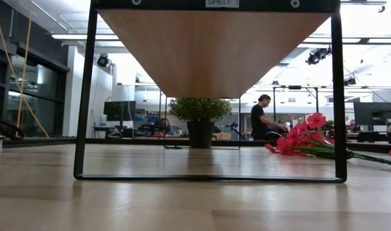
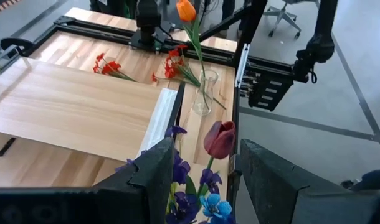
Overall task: Pick and place flowers into a vace then onto a shelf
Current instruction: Put the top red flowers into the right transparent vase
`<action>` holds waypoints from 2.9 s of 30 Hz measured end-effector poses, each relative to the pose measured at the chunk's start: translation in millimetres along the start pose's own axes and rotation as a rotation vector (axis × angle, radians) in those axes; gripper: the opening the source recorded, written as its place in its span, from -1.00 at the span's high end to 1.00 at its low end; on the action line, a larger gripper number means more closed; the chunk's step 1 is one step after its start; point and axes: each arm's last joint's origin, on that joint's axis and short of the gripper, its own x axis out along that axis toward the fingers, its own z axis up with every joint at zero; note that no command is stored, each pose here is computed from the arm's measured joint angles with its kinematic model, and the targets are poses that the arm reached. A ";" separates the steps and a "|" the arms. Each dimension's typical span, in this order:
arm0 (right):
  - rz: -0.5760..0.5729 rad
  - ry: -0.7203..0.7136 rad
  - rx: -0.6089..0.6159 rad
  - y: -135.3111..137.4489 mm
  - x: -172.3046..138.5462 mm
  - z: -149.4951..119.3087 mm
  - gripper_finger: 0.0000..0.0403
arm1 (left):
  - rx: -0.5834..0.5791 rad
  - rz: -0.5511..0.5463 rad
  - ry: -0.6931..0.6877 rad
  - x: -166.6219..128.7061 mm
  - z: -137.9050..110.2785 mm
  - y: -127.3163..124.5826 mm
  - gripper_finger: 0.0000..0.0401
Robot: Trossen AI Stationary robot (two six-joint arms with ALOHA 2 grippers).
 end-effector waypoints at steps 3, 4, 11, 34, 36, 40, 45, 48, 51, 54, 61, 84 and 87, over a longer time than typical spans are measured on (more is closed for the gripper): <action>-0.042 0.088 -0.052 15.7 18.3 -5.7 0.32 | -0.001 0.008 -0.015 0.0 0.4 0.2 -0.08; -0.063 0.134 -0.058 19.1 24.9 -9.4 0.32 | -0.001 0.008 -0.016 0.0 0.5 0.2 -0.08; -0.147 0.418 -0.030 24.3 64.7 -40.8 0.32 | -0.032 0.006 -0.017 0.0 0.6 0.0 -0.08; 0.100 0.792 0.402 37.8 122.4 -128.4 0.32 | -0.032 0.007 -0.018 0.0 0.6 0.0 -0.08; 0.110 0.818 0.410 40.7 127.6 -134.4 0.32 | -0.032 0.007 -0.018 0.0 0.6 0.0 -0.08; 0.094 0.838 0.449 44.9 134.3 -139.4 0.32 | -0.032 0.007 -0.018 0.0 0.6 0.0 -0.08; 0.099 0.872 0.468 51.8 140.1 -141.8 0.32 | -0.024 0.007 -0.017 0.0 0.6 0.1 -0.08; 0.062 0.896 0.495 55.3 144.9 -144.9 0.32 | -0.021 0.009 -0.016 0.0 0.4 0.3 -0.08; 0.040 0.920 0.494 59.8 150.6 -148.5 0.32 | -0.021 0.009 -0.016 0.0 0.5 0.3 -0.08; 0.024 0.940 0.482 65.0 157.5 -152.6 0.32 | -0.021 0.009 -0.017 0.0 0.5 0.3 -0.08; -0.038 0.961 0.454 73.7 173.2 -162.5 0.32 | -0.021 0.009 -0.016 0.0 0.5 0.3 -0.08; -0.174 1.029 0.408 88.6 208.6 -189.7 0.32 | -0.020 -0.020 0.039 -0.1 -1.2 -0.6 -0.08; -0.190 1.029 0.419 86.8 212.9 -189.5 0.32 | -0.020 -0.030 0.058 -0.1 -1.8 -0.9 -0.08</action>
